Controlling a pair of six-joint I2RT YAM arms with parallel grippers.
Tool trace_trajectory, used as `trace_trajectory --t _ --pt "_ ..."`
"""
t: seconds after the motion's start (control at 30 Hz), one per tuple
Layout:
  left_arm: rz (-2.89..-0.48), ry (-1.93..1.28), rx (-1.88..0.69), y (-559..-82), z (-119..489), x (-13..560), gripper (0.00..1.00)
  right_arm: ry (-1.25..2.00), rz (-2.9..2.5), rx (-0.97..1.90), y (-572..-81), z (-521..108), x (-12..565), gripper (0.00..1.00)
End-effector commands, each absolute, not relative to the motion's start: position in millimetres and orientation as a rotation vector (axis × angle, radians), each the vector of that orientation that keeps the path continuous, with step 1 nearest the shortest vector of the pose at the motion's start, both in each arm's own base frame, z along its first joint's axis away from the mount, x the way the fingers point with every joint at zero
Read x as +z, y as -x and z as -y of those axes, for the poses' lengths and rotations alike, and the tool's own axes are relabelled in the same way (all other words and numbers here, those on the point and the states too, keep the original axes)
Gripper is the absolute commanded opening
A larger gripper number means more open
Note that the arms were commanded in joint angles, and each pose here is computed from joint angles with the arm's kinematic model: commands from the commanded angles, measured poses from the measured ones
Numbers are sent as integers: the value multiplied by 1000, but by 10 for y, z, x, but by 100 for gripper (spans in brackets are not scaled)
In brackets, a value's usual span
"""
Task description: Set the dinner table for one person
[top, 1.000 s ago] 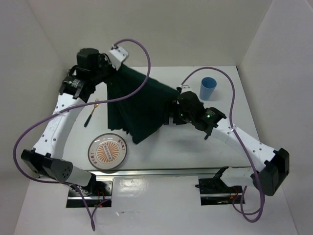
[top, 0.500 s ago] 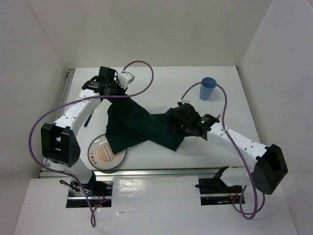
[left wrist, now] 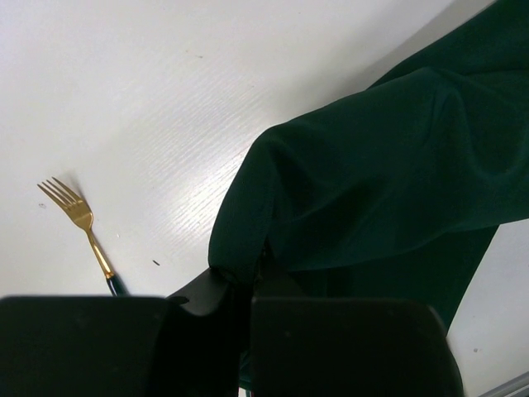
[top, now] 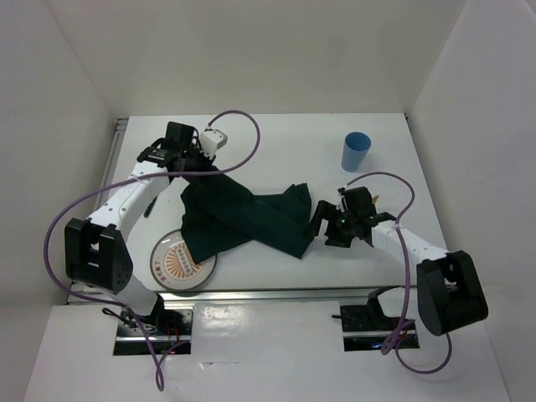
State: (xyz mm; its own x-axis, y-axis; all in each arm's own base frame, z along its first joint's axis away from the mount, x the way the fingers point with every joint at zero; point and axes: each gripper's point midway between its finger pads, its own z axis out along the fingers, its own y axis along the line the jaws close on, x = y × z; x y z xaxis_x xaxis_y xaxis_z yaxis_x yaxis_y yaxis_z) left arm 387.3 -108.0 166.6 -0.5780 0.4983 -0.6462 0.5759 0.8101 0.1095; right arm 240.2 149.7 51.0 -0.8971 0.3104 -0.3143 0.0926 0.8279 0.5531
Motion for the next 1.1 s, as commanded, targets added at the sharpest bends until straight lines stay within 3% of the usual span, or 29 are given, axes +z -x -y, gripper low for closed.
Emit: trace_trajectory --t 0.0,0.2,0.43,0.7,0.83,0.87,0.97,1.0,1.03,1.07 --pt "-2284 -775 -173 -3810 1087 1730 0 -101 -2414 1095 -2451 -1879 896 99" --pt "-2284 -775 -173 -3810 1087 1730 0 -17 -2278 1099 -2402 -1859 1015 100" --pt "-2288 -764 -178 -3807 1090 1753 0 -120 -2438 1067 -2463 -1853 580 95" --pt "-2289 -764 -178 -3756 1078 1771 0 -146 -2461 1032 -2480 -1820 487 93" --pt "-2300 -763 -168 -3742 1058 1735 0 -100 -2456 1144 -2470 -1926 468 72" --pt "-2300 -763 -168 -3742 1058 1735 0 -102 -2460 1144 -2506 -1936 447 56" --pt "-2305 -775 -165 -3725 1051 1723 0 -101 -2445 1132 -2562 -1935 515 28" --pt "-2299 -769 -153 -3724 1034 1755 0 -93 -2434 1106 -2607 -1919 561 9" --pt "-2299 -769 -153 -3724 1034 1756 0 -84 -2431 1080 -2629 -1897 592 0" --pt "-2307 -778 -139 -3709 1010 1741 0 -89 -2424 1034 -2677 -1857 635 0"
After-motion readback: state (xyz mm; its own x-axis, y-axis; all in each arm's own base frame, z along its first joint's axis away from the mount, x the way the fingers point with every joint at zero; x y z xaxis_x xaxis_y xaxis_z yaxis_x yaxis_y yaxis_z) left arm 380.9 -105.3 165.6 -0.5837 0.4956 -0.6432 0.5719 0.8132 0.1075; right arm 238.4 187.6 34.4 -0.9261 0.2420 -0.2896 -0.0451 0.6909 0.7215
